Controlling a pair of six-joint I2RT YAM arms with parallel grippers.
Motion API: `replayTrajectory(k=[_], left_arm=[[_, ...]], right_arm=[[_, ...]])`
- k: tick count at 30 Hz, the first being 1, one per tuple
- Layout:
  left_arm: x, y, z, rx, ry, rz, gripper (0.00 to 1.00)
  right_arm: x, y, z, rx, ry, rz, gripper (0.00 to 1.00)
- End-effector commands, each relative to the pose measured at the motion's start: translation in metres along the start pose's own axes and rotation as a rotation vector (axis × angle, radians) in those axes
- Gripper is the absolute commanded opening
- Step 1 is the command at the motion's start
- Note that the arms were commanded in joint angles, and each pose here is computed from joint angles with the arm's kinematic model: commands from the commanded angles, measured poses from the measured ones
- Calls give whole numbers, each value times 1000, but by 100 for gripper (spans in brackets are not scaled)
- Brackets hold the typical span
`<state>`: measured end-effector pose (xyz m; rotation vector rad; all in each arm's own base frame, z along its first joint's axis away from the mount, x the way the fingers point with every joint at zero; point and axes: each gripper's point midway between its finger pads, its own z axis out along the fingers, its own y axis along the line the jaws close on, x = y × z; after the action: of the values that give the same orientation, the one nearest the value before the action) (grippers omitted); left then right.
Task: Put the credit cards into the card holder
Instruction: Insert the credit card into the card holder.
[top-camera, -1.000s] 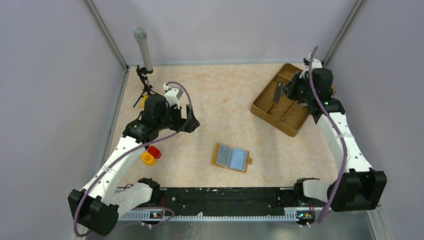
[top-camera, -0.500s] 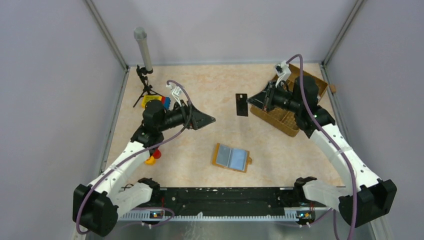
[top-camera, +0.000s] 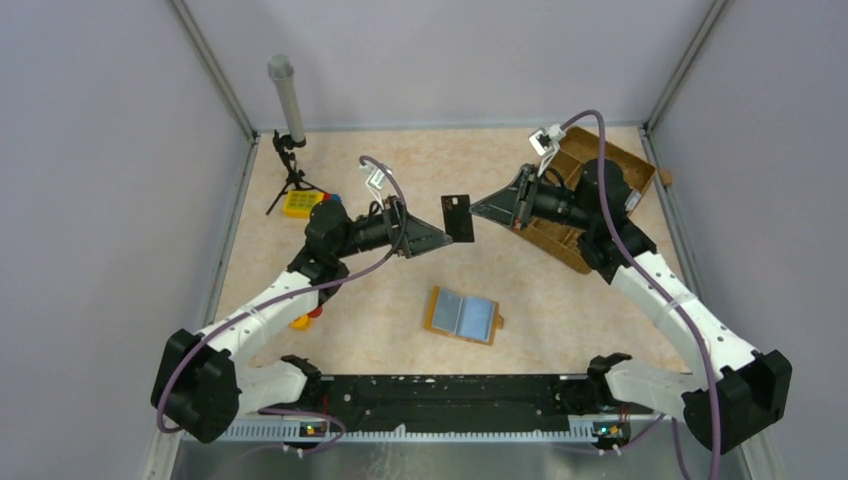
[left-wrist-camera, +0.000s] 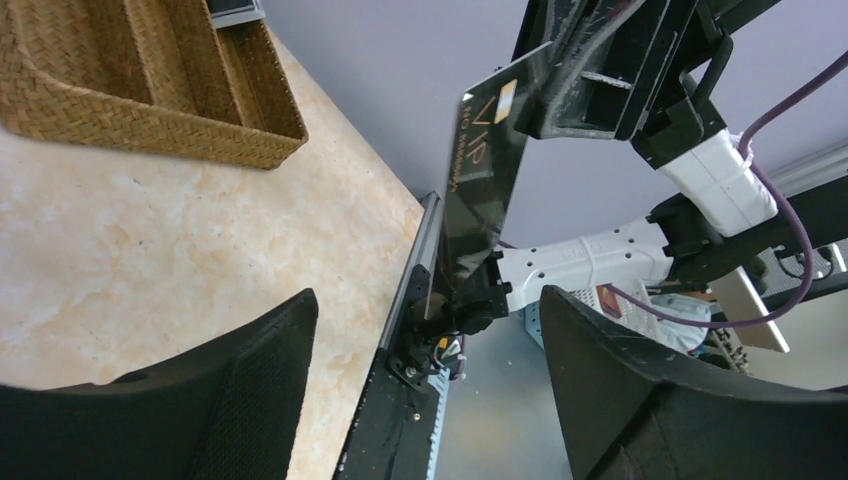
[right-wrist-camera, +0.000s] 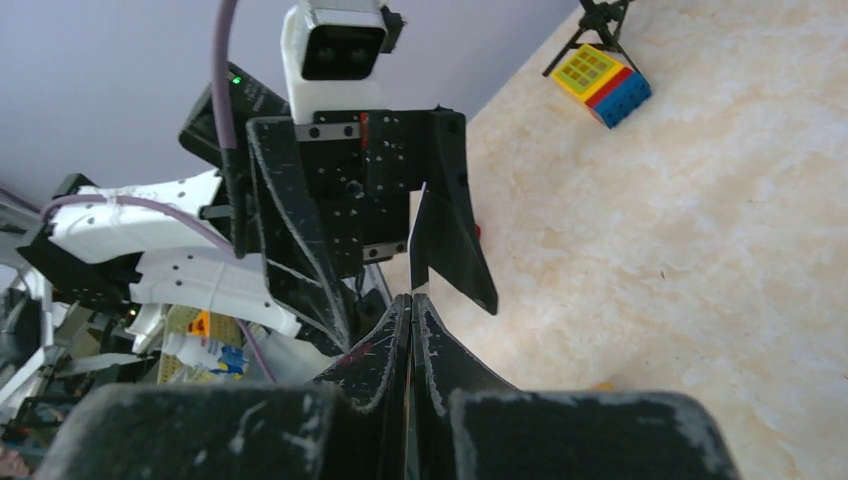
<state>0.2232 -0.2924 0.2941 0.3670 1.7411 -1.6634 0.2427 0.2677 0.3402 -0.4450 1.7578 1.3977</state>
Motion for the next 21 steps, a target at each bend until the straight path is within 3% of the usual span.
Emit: replayTrajectory(k=[1, 4, 10, 12, 14, 17, 21], left_arm=[[-14, -26, 5, 104, -25, 61, 75], [-13, -35, 7, 154, -15, 68, 59], [-8, -39, 5, 187, -8, 62, 11], [-5, -39, 4, 190, -4, 59, 0], [-5, -39, 4, 195, -6, 58, 0], [-4, -41, 4, 206, -7, 59, 0], [-6, -41, 4, 206, -14, 63, 0]], right_arm=[[-10, 24, 4, -108, -20, -37, 0], [-5, 21, 7, -101, -8, -30, 0], [7, 13, 7, -90, 20, -11, 0], [12, 10, 8, -92, 35, -3, 0], [18, 6, 8, -90, 54, 13, 3], [26, 6, 9, -111, 79, 27, 21], [32, 7, 9, -131, 99, 34, 34]])
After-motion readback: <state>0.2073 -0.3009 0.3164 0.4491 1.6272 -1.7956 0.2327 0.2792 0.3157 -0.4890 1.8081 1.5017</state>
